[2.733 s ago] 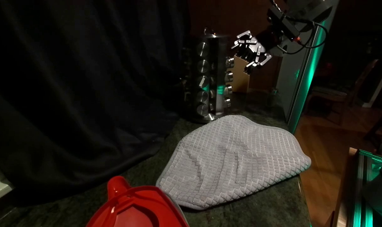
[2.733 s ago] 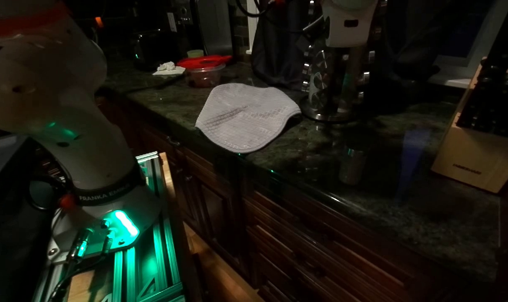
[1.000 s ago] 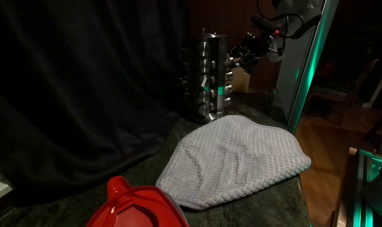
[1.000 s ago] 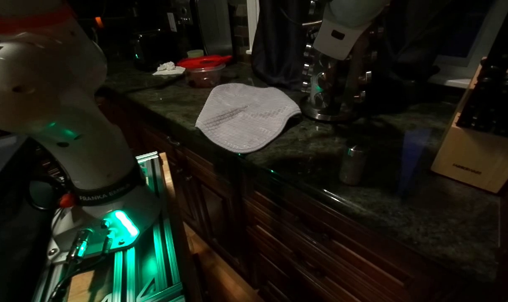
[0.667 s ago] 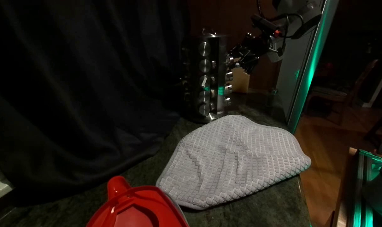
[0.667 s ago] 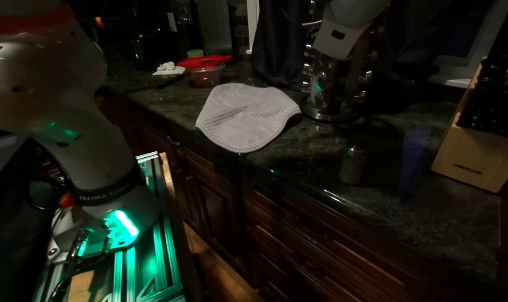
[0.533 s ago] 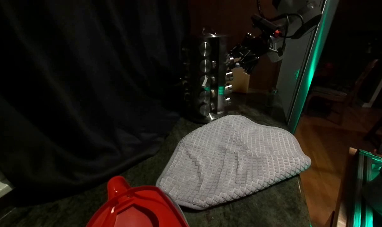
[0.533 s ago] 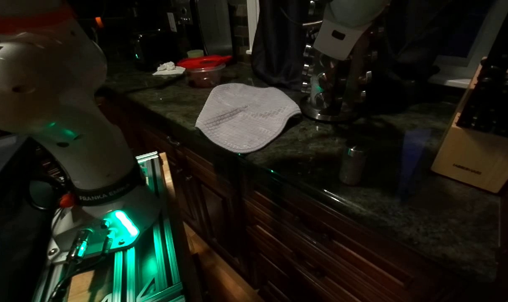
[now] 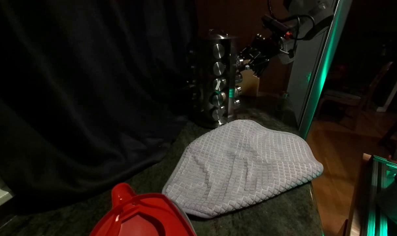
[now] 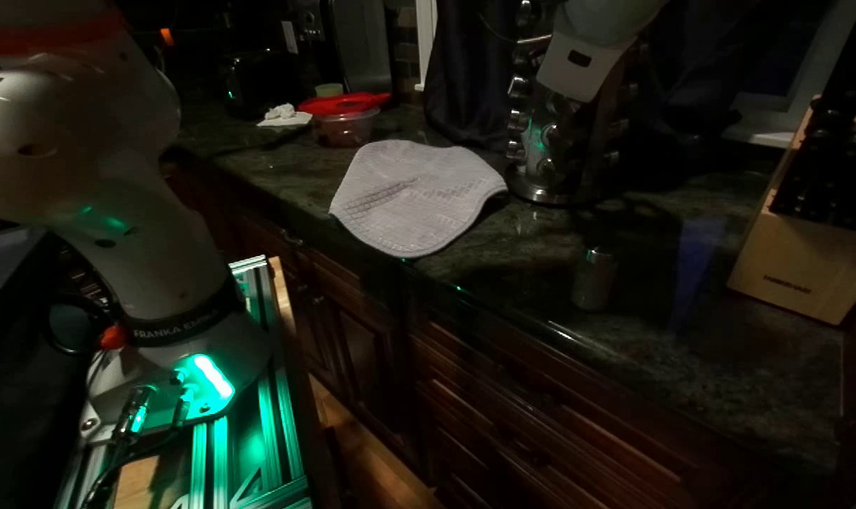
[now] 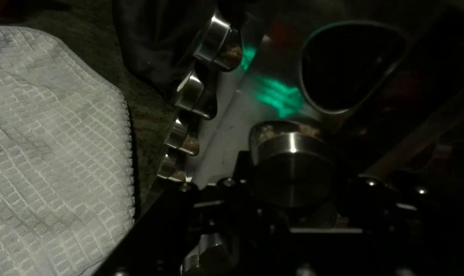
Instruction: Rotate the silver stand then place one jar from the stand on the counter.
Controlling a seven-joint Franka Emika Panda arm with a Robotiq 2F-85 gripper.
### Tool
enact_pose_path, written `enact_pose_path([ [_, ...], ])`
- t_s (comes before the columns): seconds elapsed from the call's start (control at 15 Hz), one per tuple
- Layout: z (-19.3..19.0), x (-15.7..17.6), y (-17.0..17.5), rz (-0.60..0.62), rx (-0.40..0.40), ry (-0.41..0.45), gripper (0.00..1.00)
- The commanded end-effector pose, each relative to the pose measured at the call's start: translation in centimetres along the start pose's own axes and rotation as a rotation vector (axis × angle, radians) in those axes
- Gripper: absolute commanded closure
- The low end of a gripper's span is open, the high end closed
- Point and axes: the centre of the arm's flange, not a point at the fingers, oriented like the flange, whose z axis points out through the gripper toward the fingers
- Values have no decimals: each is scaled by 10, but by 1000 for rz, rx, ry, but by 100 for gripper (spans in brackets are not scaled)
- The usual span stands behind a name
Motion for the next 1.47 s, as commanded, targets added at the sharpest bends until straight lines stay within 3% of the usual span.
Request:
enact_pose_path([
  [0.0,-2,-3,-19,-56,-16,31,75],
  [0.33,2,-12,-36,-154,-98,82,75],
  [1.0,3,10,-49,-38,-109,61,75],
  [1.4,2,1,-60,-122,-153,118,75],
])
